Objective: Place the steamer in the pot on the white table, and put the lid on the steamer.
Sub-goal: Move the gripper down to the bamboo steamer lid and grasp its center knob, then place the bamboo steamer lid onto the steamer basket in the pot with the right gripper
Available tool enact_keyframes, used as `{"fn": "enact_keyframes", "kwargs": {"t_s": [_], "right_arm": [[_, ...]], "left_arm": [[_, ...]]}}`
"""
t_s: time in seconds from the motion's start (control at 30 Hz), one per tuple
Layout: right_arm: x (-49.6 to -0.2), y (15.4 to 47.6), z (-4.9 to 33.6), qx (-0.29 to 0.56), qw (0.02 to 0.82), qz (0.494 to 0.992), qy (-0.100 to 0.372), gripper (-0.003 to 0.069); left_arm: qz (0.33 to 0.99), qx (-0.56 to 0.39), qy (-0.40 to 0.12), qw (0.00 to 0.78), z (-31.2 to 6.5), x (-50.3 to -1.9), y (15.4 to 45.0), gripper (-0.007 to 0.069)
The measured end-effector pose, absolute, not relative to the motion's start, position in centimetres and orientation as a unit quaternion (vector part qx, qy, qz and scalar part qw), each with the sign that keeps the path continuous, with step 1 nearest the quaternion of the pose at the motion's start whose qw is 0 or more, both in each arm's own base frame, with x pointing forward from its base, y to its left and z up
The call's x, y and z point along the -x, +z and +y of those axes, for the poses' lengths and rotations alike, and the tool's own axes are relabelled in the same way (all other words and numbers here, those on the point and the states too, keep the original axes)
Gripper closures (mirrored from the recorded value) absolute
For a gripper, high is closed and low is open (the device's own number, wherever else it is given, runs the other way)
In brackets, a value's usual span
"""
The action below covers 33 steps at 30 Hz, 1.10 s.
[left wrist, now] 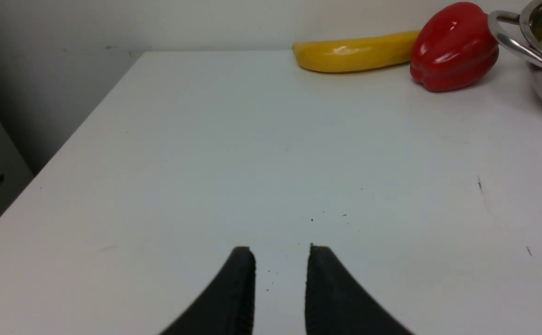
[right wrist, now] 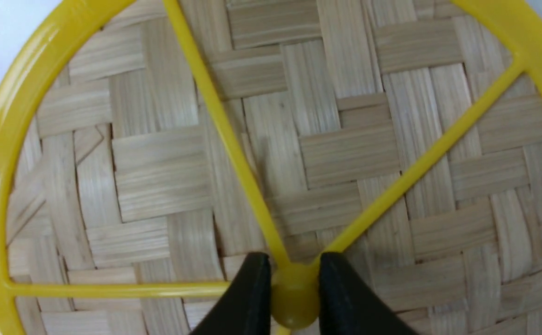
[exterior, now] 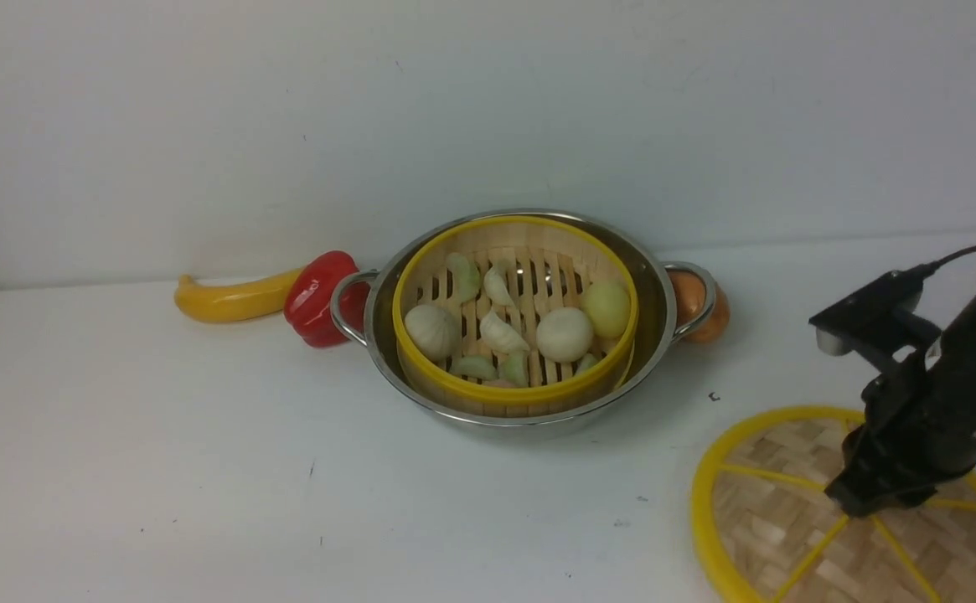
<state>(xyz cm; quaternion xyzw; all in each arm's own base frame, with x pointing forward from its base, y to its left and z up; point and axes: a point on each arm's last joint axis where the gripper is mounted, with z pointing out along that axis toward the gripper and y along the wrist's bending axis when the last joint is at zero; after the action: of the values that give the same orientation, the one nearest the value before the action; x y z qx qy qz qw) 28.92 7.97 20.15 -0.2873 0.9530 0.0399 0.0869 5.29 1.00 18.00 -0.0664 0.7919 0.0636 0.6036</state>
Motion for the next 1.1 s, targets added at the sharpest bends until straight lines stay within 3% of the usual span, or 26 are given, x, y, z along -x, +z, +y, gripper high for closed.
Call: {"fn": "enact_keyframes", "kwargs": {"t_s": [0.17,0.47,0.6,0.73,1.1], "right_arm": [[-30.0,26.1,8.1,0.285,0.140,0.948,0.033,0.0516],[-34.5,31.4,12.6,0.339,0.205,0.912,0.105,0.0516],[-36.8,32.1,16.4,0.393,0.217,0.889,0.092,0.0516],[-40.4,30.9,21.3,0.438,0.237,0.866,0.046,0.0516],[-45.6,28.2,24.8,0.432,0.285,0.853,0.064,0.0516]], "left_arm": [[0.792,0.066,0.064,0.604,1.0,-5.3,18.0,0.0468],[0.792,0.066,0.064,0.604,1.0,-5.3,18.0,0.0468],[0.792,0.066,0.064,0.604,1.0,-5.3,18.0,0.0468],[0.792,0.066,0.064,0.604,1.0,-5.3,18.0,0.0468],[0.792,0.066,0.064,0.604,1.0,-5.3,18.0,0.0468]]}}
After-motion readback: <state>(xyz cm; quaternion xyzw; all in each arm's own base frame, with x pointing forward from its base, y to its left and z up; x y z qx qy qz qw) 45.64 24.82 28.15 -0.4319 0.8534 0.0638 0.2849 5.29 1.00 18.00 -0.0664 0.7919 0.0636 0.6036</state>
